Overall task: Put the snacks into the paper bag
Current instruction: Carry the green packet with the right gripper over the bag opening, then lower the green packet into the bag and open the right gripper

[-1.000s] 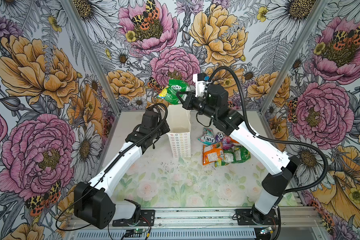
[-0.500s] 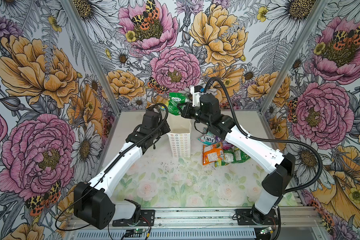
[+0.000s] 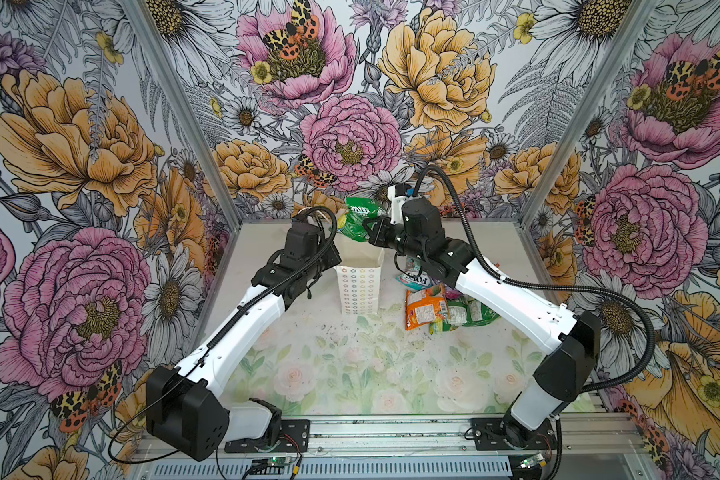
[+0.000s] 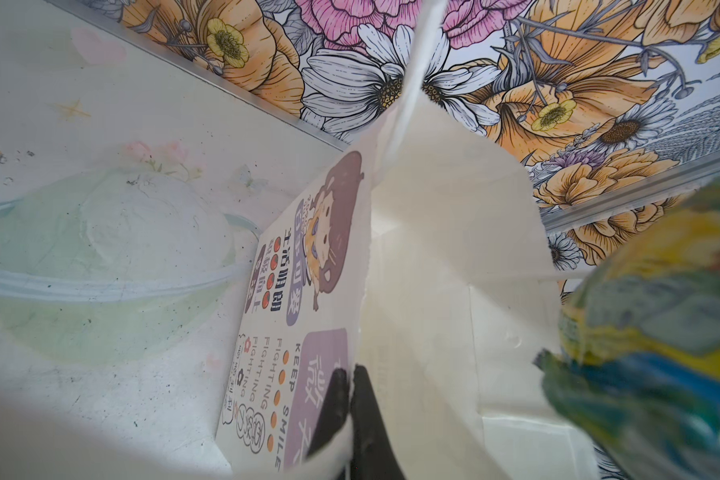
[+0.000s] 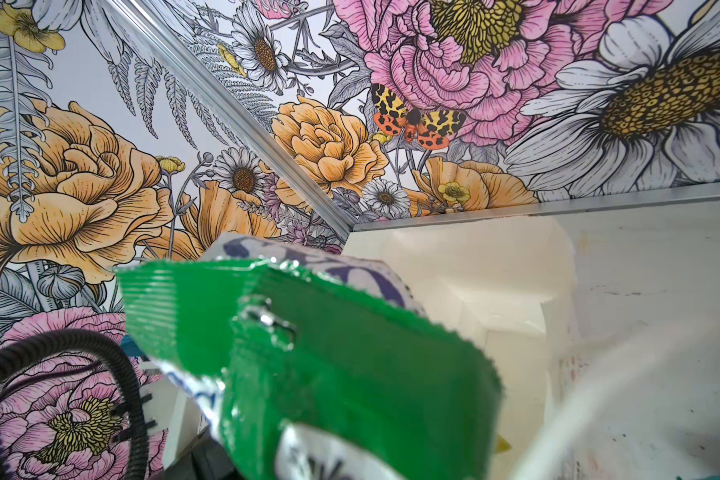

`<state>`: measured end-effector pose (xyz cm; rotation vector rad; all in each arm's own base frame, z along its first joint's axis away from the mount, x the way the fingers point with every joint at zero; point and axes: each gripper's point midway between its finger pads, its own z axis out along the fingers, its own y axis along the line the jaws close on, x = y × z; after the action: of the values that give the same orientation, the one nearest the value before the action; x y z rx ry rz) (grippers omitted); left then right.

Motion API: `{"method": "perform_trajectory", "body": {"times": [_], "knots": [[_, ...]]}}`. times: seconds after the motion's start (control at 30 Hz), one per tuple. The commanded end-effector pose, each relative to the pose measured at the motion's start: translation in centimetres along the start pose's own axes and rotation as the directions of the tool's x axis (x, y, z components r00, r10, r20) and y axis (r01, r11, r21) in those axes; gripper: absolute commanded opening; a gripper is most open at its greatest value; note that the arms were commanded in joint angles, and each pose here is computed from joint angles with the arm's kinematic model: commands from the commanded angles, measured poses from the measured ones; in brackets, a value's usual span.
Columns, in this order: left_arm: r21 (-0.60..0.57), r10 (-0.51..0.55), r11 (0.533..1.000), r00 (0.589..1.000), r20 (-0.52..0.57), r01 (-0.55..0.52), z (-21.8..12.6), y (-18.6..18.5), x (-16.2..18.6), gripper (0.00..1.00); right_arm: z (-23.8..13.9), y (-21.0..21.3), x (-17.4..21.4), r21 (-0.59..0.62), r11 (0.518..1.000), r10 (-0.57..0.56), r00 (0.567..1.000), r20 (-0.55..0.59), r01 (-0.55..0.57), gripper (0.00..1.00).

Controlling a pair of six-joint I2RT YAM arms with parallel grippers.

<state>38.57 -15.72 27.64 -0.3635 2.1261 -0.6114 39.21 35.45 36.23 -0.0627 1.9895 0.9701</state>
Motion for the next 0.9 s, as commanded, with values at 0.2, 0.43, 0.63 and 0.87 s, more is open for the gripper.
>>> {"method": "perform_trajectory", "body": {"times": [0.2, 0.43, 0.63, 0.87], "knots": [[0.02, 0.001, 1.0, 0.999, 0.048, -0.002, -1.0, -1.1, -1.4, 0.0, -1.6, 0.8, -0.9, -0.008, 1.0, 0.03, 0.999, 0.02, -0.03, 0.0], [0.019, 0.004, 1.0, 0.999, 0.048, -0.005, -1.0, -1.2, -1.4, 0.0, -1.2, 0.1, 0.1, 0.023, 0.999, 0.046, 0.999, -0.021, -0.045, 0.0], [0.018, 0.005, 1.0, 0.999, 0.048, -0.006, -1.0, -1.1, -1.4, 0.0, -1.3, -0.6, 0.9, 0.064, 0.997, 0.051, 0.997, -0.065, -0.047, 0.0], [0.017, 0.006, 1.0, 0.999, 0.048, -0.007, -1.0, -1.1, -1.2, 0.0, -1.2, -1.1, 1.4, 0.104, 0.993, 0.06, 0.993, -0.105, -0.049, 0.0]]}}
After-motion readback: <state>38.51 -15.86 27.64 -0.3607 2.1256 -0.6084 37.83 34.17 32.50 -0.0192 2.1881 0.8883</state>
